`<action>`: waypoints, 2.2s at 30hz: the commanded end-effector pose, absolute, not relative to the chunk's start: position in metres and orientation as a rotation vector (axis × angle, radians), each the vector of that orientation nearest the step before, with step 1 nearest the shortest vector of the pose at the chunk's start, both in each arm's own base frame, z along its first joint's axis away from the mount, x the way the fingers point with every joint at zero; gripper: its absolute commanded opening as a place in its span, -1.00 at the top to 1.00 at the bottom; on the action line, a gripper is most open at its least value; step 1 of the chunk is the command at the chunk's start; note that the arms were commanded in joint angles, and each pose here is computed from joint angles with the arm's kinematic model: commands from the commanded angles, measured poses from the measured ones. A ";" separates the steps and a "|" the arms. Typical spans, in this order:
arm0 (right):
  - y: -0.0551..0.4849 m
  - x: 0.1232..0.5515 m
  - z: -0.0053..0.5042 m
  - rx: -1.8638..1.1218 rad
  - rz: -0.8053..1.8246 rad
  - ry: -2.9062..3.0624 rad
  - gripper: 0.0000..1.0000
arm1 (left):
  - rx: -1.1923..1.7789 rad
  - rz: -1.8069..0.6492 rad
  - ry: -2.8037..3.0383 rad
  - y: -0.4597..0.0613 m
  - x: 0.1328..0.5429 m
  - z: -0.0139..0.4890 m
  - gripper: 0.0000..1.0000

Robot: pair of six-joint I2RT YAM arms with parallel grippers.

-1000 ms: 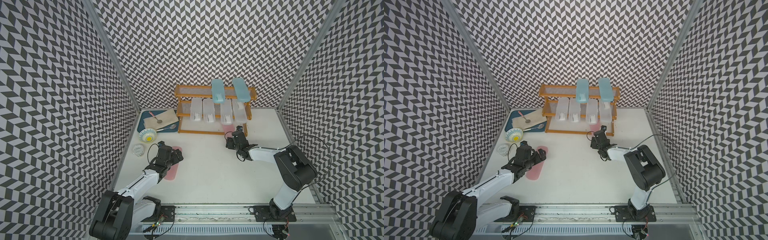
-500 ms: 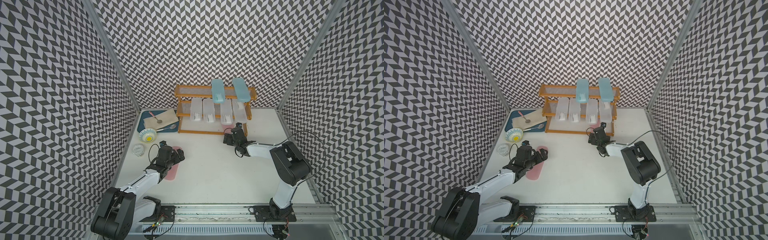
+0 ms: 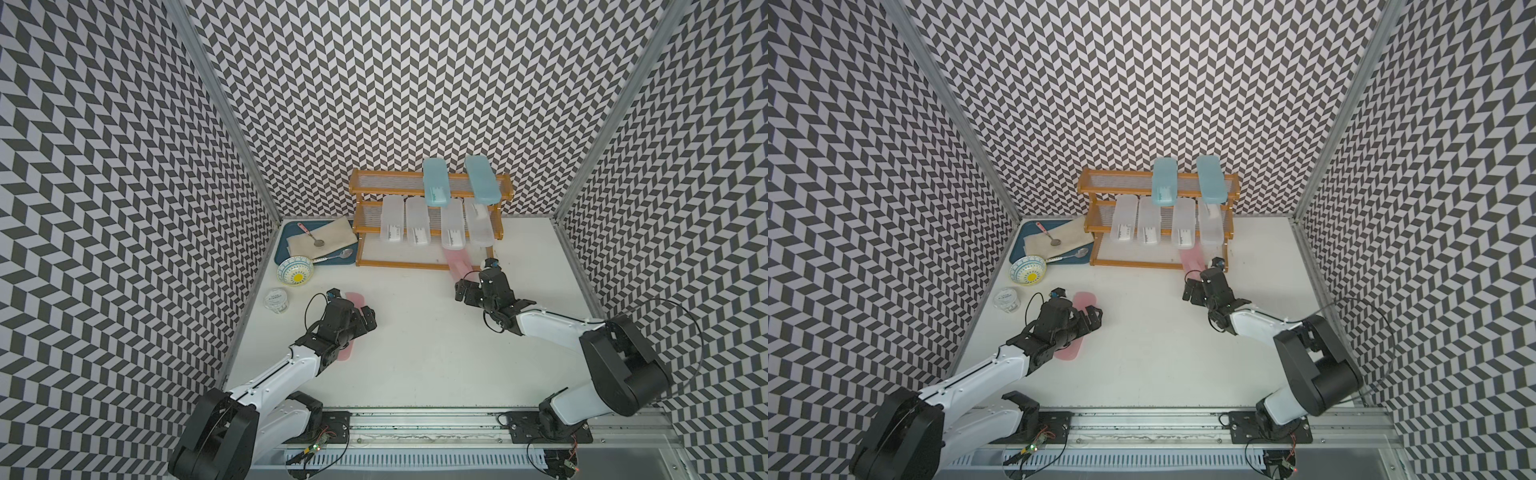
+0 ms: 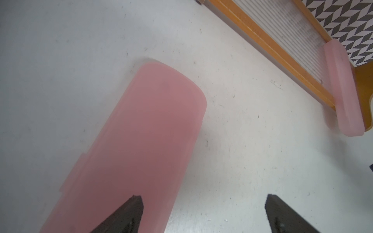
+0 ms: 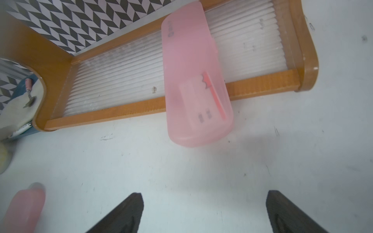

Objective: Place the pencil cases on the shelf according to color
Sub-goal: Place the pencil case on the shelf, then move the pencil case to the center of the board, then pick up the pencil case from the center of the board.

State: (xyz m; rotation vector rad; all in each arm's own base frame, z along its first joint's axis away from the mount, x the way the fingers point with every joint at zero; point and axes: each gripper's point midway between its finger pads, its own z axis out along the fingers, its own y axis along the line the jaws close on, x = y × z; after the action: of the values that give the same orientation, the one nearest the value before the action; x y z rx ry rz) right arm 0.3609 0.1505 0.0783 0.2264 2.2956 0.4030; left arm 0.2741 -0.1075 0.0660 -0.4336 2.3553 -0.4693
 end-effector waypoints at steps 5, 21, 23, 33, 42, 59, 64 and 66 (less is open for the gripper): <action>0.161 0.315 0.091 0.192 0.572 2.280 -0.99 | -0.588 -0.325 2.283 -0.064 0.281 0.081 -0.99; 0.196 0.271 0.096 0.053 0.618 2.311 -0.99 | -0.589 -0.562 2.428 -0.099 0.260 0.037 -0.99; 0.196 0.270 0.096 0.046 0.615 2.313 -0.99 | -0.550 -0.604 2.458 -0.120 0.251 0.036 -0.99; 0.207 0.266 0.100 -0.078 0.649 2.303 -0.99 | -0.328 -0.579 2.507 -0.207 0.233 0.049 -1.00; 0.270 0.252 0.112 -0.509 0.674 2.261 -0.99 | -0.389 -0.450 2.364 -0.157 0.256 0.086 -1.00; 0.386 0.226 0.062 -0.823 0.536 2.290 -0.99 | -0.593 -0.433 2.140 -0.061 0.286 0.139 -1.00; 0.400 0.225 0.043 -0.864 0.478 2.309 -0.99 | -0.616 -0.425 2.133 -0.051 0.284 0.136 -1.00; 0.402 0.225 0.035 -0.866 0.438 2.320 -0.99 | -0.623 -0.418 2.140 -0.049 0.283 0.132 -0.99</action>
State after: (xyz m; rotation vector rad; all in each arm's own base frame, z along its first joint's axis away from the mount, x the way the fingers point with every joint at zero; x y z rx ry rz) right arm 0.2215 0.3960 0.0397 -0.8662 2.3365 0.4925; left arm 0.2881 -0.0496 0.1428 -0.6437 2.1034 -0.4255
